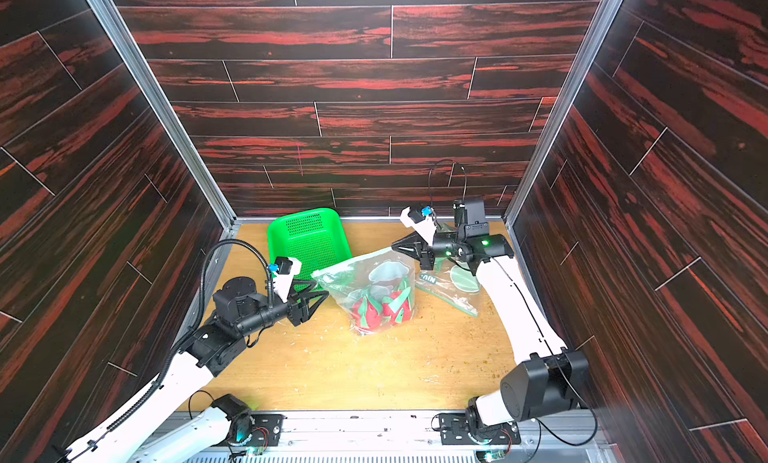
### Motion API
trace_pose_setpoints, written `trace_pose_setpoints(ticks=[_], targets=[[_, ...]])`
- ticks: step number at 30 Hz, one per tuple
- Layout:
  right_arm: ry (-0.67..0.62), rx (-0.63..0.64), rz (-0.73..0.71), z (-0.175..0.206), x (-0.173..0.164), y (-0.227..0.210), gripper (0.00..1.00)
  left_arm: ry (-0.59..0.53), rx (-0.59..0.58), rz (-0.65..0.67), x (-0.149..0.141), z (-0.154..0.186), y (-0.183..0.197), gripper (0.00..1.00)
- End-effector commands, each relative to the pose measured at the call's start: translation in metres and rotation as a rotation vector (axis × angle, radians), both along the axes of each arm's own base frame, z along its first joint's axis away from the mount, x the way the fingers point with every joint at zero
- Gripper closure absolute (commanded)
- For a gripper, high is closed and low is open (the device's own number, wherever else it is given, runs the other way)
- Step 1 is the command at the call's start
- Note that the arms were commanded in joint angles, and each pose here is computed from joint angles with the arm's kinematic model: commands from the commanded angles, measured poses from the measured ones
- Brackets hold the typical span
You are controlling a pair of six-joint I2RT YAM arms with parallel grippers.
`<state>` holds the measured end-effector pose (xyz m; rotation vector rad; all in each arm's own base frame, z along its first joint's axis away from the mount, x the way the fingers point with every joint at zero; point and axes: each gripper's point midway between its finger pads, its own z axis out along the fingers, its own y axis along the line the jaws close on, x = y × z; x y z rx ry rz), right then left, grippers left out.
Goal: Open the zip-top bag and take out the dragon fruit
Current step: Pick up the zipper food storage bag at the center of the board.
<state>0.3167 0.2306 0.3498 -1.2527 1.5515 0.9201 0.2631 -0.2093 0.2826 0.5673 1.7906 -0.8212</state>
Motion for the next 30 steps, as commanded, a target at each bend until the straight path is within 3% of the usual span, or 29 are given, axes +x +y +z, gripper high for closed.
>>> trace_pose_setpoints(ticks=[1,13,17,24,30], targets=[[-0.069,0.041,0.038,0.026,-0.020,0.001,1.00,-0.024,-0.045,-0.017,0.006,0.010,-0.002,0.42],[-0.137,0.053,0.035,0.040,-0.032,-0.002,1.00,-0.057,-0.068,-0.063,0.019,0.019,-0.002,0.30],[-0.141,0.048,0.030,0.040,-0.030,-0.002,1.00,-0.052,-0.057,-0.153,0.015,0.019,-0.013,0.37],[-0.161,0.049,0.034,0.044,-0.035,-0.003,1.00,-0.042,-0.050,-0.165,0.024,0.014,-0.012,0.38],[-0.166,0.034,0.015,0.041,-0.032,-0.005,1.00,-0.054,-0.062,-0.222,0.014,0.017,-0.014,0.58]])
